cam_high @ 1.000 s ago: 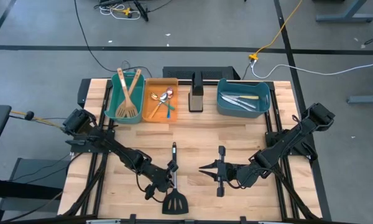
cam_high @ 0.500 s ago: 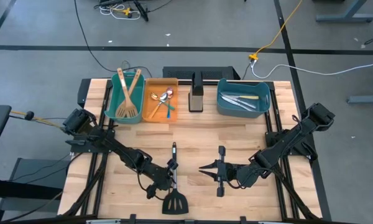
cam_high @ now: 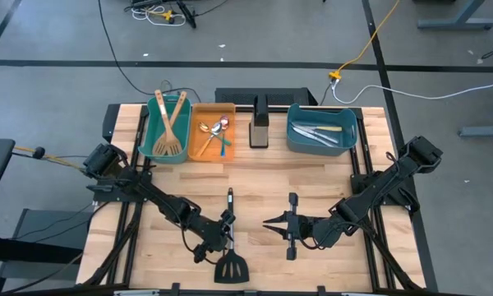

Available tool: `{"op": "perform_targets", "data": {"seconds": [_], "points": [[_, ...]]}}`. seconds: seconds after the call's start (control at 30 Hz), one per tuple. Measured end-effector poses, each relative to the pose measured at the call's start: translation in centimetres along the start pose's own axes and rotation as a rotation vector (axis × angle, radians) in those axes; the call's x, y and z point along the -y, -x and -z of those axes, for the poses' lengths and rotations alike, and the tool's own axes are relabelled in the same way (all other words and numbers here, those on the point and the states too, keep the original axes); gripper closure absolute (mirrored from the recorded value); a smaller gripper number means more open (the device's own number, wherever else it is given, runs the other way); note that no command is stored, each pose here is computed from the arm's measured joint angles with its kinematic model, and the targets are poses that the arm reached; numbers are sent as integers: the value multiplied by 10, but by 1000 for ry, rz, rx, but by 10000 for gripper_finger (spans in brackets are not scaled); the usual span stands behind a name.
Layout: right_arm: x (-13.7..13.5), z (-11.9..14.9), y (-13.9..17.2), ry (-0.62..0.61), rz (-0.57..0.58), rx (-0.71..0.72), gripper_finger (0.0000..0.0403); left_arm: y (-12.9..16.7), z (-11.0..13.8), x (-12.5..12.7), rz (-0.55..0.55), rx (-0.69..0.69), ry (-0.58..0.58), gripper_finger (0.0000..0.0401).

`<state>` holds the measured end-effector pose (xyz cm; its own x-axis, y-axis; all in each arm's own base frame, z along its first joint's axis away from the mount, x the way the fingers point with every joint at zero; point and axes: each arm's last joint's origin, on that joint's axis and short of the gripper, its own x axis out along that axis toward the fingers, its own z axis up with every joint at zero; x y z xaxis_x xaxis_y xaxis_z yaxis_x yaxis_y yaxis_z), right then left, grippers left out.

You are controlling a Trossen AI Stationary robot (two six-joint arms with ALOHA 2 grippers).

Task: Pick & Place Kitchen Items
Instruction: Put the black spatula into the green bin

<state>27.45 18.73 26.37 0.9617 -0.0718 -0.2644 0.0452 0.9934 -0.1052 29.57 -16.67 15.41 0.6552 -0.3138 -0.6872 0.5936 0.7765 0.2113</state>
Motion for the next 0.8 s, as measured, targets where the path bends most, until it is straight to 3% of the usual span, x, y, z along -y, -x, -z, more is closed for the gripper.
{"op": "perform_targets", "data": {"seconds": [0.27, 0.6, 0.8], "points": [[0, 0, 0, 0, 0, 0, 353, 0, 0, 0, 0, -2, -10, 227], [0, 0, 0, 0, 0, 0, 353, 0, 4, -4, -54, -60, -263, 227], [0, 0, 0, 0, 0, 0, 353, -1, 9, -13, -66, -90, -301, 227]]}}
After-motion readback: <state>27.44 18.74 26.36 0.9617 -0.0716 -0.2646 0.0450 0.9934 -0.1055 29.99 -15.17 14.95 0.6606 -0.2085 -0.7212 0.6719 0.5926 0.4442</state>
